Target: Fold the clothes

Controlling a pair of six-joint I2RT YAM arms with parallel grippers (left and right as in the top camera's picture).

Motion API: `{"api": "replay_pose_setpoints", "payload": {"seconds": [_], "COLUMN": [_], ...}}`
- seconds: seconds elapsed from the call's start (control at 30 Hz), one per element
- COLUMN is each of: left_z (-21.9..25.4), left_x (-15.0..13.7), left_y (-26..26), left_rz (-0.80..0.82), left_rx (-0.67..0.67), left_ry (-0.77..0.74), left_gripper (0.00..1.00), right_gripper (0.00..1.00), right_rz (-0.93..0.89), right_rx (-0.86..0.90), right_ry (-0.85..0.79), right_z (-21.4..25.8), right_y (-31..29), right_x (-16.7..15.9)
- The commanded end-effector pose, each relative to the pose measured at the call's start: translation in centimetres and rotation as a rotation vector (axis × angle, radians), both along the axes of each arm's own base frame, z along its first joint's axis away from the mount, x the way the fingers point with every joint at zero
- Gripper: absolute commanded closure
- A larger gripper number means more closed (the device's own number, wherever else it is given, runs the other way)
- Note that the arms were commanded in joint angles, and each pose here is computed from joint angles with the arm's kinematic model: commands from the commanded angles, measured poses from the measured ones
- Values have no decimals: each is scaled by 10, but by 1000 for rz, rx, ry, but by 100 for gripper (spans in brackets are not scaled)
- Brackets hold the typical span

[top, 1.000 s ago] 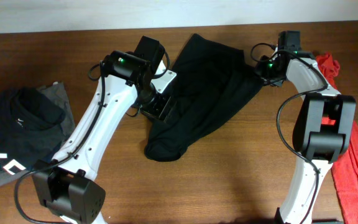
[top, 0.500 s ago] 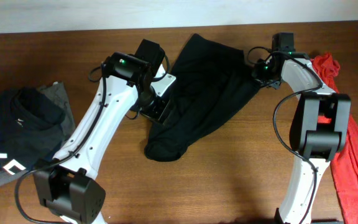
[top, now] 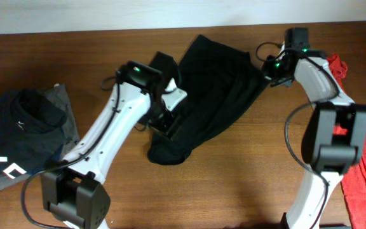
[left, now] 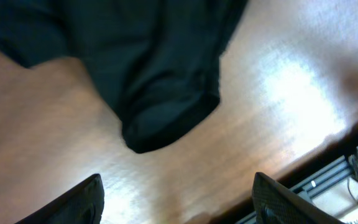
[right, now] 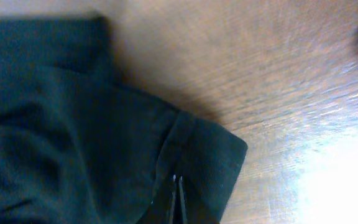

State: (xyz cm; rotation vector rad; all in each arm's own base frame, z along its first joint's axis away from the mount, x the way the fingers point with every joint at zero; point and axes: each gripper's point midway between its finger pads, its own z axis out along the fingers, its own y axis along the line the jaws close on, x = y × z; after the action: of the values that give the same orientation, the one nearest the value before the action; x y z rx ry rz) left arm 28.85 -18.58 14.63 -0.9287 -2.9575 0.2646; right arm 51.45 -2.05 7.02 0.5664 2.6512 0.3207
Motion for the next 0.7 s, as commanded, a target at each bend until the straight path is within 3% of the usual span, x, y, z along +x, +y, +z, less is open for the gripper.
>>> {"api": "replay_pose_setpoints", "payload": {"seconds": [0.0,0.13,0.47,0.67], "left_z": [-23,-58,-74,-83], "left_x": [-26,-40,-21,-27], "left_y": [-8,-11,-47,-57], "left_rz": [3,-23,-211,-247], "left_rx": [-7,-3,-96,-89], "left_ry": [97,127,-42,-36], "left_gripper": [24,30,31,25], "right_gripper": [96,96,96,96], "right_rz": [20,27,29,28], "right_rx": [-17,-26,-18,-16], "right_ry": [-117,-164,-121,-108], "right_z": [60,86,87,85], "right_y": [-2,-1,1,1], "right_x": [0,-3,-17,-20]}}
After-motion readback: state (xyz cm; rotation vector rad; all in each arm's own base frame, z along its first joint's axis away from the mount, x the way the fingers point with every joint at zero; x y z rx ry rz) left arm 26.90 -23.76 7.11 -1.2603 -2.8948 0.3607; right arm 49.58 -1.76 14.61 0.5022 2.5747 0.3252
